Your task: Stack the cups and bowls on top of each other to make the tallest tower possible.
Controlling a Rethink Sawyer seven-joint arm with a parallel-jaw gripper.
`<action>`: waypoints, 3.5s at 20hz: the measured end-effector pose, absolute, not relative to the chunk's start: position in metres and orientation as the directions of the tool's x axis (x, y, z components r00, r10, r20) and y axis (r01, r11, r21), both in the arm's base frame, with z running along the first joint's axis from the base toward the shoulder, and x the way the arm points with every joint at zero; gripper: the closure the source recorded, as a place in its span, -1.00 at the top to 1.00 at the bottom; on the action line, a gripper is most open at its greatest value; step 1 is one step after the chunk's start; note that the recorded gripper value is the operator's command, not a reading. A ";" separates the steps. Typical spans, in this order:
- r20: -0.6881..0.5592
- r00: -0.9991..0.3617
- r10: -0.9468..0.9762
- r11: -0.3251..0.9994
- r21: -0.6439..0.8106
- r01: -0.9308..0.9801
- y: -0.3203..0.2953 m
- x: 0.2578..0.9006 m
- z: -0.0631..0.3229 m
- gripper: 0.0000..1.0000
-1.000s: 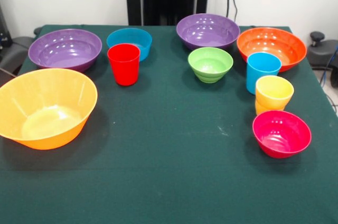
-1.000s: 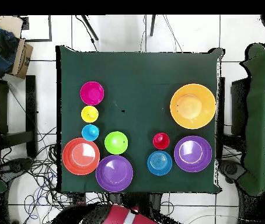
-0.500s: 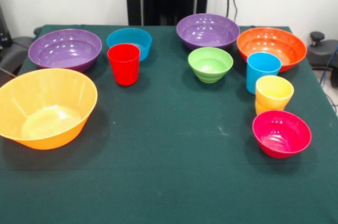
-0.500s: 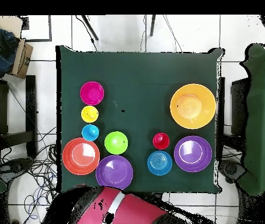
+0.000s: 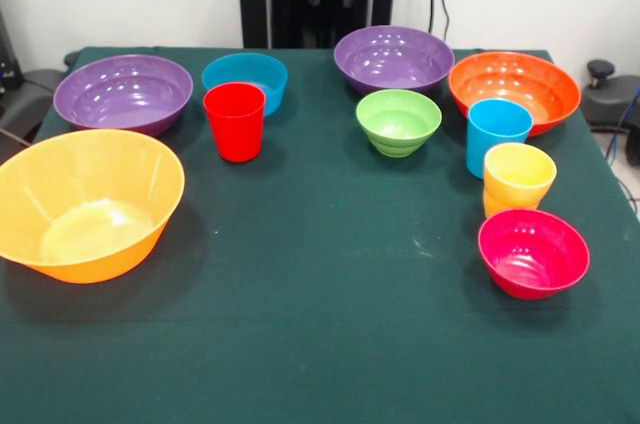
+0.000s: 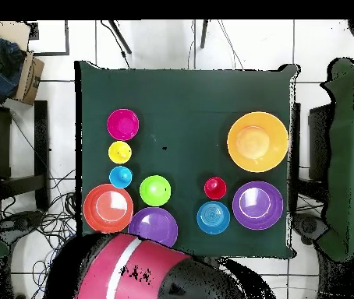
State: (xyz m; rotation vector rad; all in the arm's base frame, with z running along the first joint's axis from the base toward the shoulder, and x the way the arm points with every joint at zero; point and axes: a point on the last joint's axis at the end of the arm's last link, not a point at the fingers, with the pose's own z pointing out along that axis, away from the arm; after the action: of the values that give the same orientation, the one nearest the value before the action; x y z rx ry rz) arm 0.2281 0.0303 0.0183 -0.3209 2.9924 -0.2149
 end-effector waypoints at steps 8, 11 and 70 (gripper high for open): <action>-0.185 -0.957 -0.223 0.967 -0.168 -0.193 0.032 0.231 0.009 1.00; -0.224 -0.950 -0.216 0.968 -0.174 -0.179 0.032 0.234 0.005 1.00; -0.381 -0.895 -0.230 0.968 -0.186 -0.169 0.033 0.260 -0.025 1.00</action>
State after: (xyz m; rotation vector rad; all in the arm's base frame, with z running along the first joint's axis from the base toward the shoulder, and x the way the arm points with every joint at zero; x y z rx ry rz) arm 0.2597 0.0326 -0.0251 -0.2868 2.7074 -0.2065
